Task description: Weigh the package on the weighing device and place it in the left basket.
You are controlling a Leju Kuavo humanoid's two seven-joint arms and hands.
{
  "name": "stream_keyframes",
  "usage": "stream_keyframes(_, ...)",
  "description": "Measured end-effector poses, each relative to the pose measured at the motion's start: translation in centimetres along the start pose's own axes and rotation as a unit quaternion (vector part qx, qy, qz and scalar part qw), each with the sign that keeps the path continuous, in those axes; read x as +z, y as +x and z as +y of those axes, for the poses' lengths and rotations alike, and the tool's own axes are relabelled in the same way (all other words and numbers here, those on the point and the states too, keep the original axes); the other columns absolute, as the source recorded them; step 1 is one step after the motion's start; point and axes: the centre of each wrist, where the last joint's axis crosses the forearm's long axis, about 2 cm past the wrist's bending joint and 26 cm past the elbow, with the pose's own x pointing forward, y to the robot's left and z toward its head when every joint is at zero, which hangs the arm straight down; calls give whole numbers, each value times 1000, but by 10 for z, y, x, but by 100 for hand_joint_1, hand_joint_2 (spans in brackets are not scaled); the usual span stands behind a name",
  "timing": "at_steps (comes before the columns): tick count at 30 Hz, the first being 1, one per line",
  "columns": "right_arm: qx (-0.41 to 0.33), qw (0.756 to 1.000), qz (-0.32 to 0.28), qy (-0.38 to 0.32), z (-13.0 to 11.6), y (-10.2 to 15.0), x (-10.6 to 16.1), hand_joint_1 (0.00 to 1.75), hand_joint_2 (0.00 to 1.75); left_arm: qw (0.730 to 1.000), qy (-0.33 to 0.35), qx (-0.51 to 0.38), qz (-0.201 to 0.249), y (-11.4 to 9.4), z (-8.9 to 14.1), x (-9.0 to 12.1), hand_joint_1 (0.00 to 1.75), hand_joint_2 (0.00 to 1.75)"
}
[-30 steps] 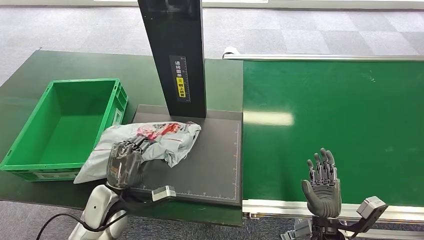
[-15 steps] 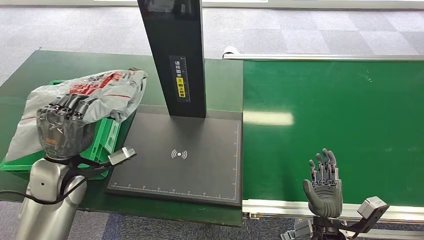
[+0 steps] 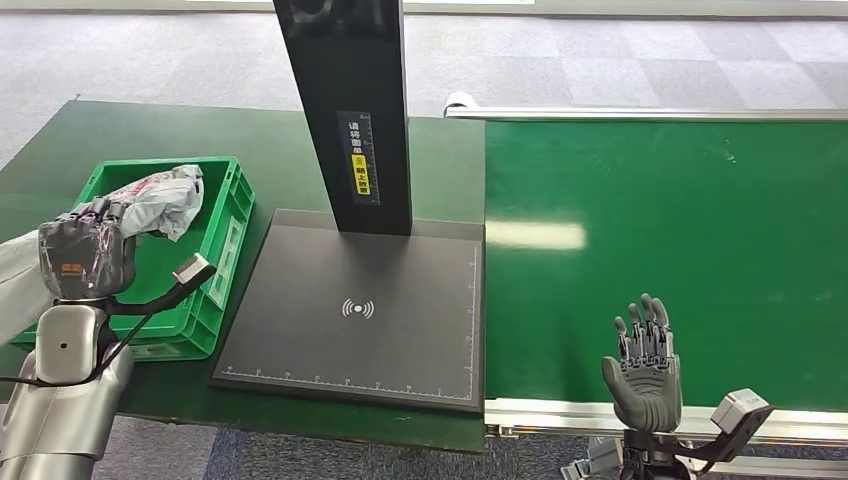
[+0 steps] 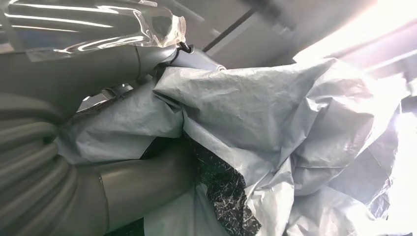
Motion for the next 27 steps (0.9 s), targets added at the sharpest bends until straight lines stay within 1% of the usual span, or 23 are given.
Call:
stream_keyframes(2, 0, 1000, 1, 2, 1, 0, 0, 0, 175, 999, -17, -13, 31, -3, -8, 1, 175, 175)
stream_keyframes(4, 0, 1000, 1, 3, 2, -1, -1, 0, 175, 998, -33, -28, 50, -5, -16, 2, 175, 175)
stream_keyframes(10, 0, 1000, 2, 4, 2, -1, 0, 0, 175, 997, -61, -53, 18, -9, -28, 8, 175, 175)
stream_keyframes(16, 0, 1000, 2, 4, 2, -1, 0, 0, 175, 995, -71, -63, 3, -12, -31, 10, 175, 175)
stream_keyframes(18, 0, 1000, 2, 4, 2, -1, 0, 0, 175, 995, -74, -65, 6, -12, -32, 11, 175, 175)
stream_keyframes(21, 0, 1000, 1, 4, 2, -1, 0, 0, 175, 994, -83, -72, 26, -10, -38, 9, 175, 175)
stream_keyframes(22, 0, 1000, 0, 4, 3, -1, 0, 0, 175, 992, -89, -76, 35, -10, -40, 9, 143, 175)
stream_keyframes(25, 1, 1000, 1, 5, 4, 0, 0, 0, 175, 988, -109, -89, 60, -10, -47, 6, 12, 175)
stream_keyframes(26, 2, 1000, 1, 6, 4, 0, 0, 0, 175, 987, -115, -91, 66, -11, -50, 5, 0, 175)
stream_keyframes(27, 2, 1000, 2, 6, 5, 0, 0, 0, 175, 986, -121, -93, 70, -12, -51, 3, 0, 175)
